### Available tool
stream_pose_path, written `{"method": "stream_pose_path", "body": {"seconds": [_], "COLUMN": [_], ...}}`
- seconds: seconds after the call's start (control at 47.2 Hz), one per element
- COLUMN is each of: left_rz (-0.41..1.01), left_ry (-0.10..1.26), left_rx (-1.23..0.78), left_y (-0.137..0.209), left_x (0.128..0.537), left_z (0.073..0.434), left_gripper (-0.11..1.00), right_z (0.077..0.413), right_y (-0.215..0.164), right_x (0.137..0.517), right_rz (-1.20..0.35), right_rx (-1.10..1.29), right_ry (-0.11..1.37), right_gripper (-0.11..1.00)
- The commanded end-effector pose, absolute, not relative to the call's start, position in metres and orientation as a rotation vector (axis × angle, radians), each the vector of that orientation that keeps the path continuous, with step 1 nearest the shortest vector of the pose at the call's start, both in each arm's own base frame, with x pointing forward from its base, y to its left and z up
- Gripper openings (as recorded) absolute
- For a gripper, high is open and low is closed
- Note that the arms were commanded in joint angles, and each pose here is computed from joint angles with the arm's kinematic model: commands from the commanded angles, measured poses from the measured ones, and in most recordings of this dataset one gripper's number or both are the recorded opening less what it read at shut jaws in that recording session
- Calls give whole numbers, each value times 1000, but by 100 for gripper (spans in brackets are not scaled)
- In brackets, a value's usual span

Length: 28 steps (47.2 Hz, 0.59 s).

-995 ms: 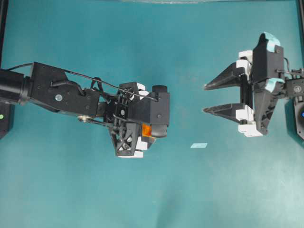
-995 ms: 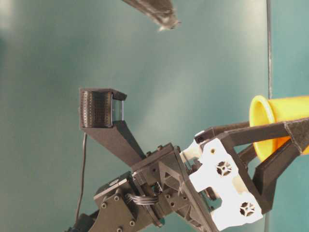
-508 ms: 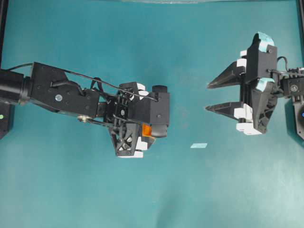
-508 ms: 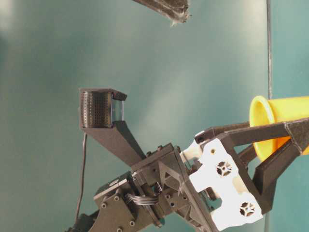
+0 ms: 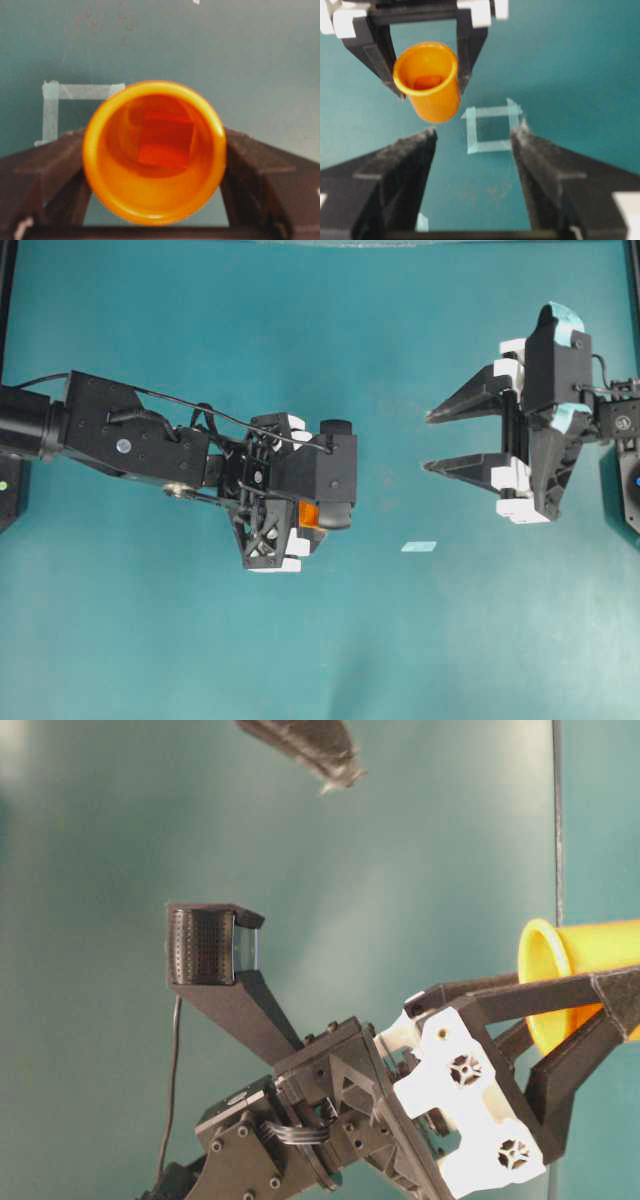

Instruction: Hold the block with right arm and the cup with left arm, then put the block into the cup.

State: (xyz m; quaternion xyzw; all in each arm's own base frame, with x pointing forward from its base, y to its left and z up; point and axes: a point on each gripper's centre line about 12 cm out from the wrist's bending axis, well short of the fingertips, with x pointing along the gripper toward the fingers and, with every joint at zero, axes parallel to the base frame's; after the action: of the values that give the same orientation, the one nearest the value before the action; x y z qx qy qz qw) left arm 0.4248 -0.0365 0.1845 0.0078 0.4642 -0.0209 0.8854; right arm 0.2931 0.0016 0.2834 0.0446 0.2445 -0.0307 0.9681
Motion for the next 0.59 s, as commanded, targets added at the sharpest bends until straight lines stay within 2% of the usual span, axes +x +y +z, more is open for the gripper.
{"method": "stream_pose_path", "body": {"seconds": [0.0,0.572], "left_rz": [-44,-45], "left_ry": [930,930], "left_rx": [16,18], "left_y": [-36,-36], "left_x": [426,426], "left_z": [197,197], "left_gripper": [69,69], "right_z": [299,315], "right_y": [2,10], "right_x": [297,300], "right_rz": [-50,27], "right_rx": [74,-91], "right_ry": [437,318], "right_gripper": [63,63]}}
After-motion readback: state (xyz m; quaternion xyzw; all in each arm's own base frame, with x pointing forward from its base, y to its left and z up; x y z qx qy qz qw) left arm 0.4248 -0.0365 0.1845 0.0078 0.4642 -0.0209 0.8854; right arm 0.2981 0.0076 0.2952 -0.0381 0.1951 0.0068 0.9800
